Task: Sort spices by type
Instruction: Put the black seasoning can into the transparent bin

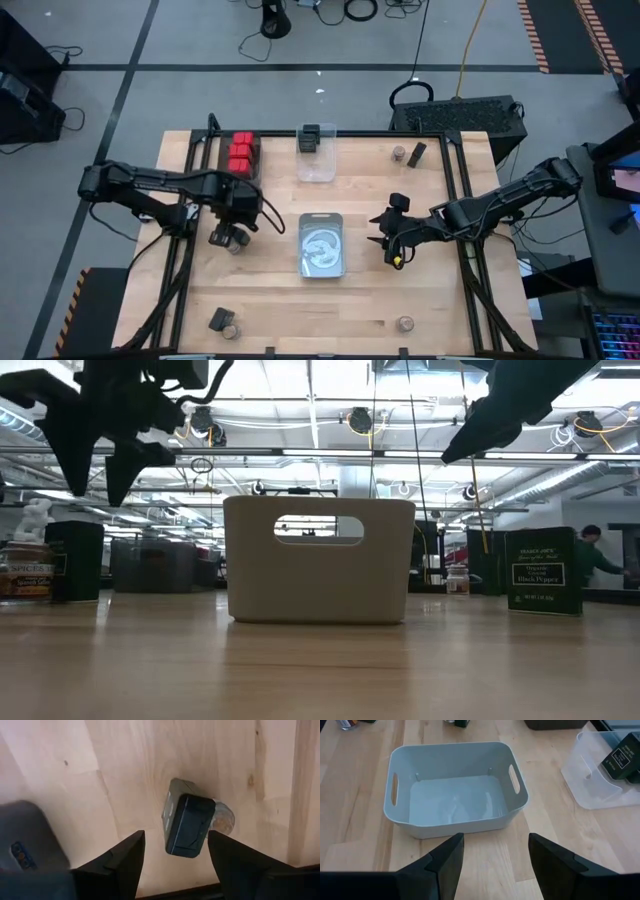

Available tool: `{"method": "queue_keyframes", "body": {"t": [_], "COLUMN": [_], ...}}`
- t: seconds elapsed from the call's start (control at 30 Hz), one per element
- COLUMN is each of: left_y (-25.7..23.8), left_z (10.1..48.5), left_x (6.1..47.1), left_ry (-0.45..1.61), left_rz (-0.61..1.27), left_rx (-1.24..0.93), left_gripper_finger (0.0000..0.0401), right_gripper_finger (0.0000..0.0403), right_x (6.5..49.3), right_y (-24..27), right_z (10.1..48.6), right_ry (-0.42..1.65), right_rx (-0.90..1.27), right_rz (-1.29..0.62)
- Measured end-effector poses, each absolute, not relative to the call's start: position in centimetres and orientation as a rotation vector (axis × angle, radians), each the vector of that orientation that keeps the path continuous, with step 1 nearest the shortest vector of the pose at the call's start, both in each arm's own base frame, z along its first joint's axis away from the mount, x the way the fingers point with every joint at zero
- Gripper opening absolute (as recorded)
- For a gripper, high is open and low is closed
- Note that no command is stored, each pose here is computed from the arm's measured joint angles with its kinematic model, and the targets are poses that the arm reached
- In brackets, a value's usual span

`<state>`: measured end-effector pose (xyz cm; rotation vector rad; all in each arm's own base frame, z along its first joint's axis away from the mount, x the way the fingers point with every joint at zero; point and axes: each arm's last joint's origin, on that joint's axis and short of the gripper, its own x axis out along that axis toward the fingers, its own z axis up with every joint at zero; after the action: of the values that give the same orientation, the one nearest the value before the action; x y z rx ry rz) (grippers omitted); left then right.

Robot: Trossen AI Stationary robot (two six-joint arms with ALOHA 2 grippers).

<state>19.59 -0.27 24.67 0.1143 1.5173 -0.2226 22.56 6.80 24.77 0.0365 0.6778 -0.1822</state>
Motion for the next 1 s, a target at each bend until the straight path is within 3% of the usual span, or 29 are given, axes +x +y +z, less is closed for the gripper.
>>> {"method": "queue_keyframes", "body": {"t": [0.4, 1.0], "left_y": [-0.4, -1.1], "left_z": [22.1, 21.7], "left_x": [19.1, 19.4], "left_ry": [1.536, 1.490], "left_rz": [-0.268, -0.301], "left_rx": [0.077, 0.114], "left_gripper_finger": [0.0224, 0.0224], "right_gripper_finger": [0.0205, 0.0205], "right_x": [22.5, 22.6], "right_y": [6.8, 6.8], "right_z": [24.8, 24.8], "right_ry": [0.680, 0.679], "right_rx": [0.028, 0.028], "right_rz": [-0.179, -0.179]}}
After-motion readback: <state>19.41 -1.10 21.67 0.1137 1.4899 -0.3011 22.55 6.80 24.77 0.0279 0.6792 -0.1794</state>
